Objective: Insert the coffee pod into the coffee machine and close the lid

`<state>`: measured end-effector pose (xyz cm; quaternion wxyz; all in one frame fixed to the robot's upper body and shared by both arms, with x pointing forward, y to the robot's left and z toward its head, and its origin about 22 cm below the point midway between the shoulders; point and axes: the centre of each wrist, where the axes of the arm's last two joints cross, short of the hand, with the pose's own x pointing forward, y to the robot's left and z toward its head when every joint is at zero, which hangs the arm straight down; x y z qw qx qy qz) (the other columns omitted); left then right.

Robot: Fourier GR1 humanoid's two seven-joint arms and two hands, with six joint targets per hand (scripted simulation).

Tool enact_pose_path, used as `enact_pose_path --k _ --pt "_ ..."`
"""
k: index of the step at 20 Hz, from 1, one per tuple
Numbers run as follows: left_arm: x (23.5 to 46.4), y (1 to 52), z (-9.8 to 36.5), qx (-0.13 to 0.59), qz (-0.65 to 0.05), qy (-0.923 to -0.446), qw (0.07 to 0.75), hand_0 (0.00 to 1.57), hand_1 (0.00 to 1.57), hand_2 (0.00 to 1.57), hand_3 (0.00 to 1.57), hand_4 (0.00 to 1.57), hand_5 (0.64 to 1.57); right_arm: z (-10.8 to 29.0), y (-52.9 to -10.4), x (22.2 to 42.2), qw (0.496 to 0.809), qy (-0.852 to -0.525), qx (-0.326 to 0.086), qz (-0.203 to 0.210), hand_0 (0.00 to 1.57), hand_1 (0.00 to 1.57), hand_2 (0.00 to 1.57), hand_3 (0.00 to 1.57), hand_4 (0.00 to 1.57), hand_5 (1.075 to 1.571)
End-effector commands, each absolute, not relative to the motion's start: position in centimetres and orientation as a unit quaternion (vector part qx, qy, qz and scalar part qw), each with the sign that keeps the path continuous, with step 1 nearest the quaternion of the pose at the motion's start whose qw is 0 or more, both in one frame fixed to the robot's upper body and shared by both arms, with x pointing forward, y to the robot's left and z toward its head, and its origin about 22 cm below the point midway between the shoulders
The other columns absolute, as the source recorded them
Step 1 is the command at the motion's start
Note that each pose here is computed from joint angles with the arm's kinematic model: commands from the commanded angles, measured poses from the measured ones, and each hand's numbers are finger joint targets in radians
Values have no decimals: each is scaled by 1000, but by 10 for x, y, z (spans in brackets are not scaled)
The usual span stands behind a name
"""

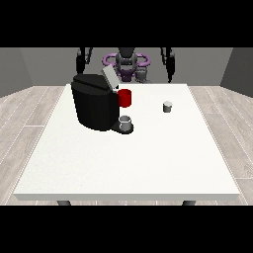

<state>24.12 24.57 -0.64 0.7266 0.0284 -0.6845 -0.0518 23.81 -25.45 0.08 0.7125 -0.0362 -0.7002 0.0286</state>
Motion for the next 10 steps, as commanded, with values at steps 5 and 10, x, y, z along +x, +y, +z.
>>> enact_pose_path --k 5,10 --pt "261 270 14 -42 -67 -724 685 0 0 0 0 695 1571 -6 -257 240 707 -707 -20 9 0 0 0 0 328 1571" --pt "257 278 8 -24 -132 -732 668 0 0 0 0 617 1571 -5 -264 248 666 -744 -4 -47 0 0 0 0 324 1571"
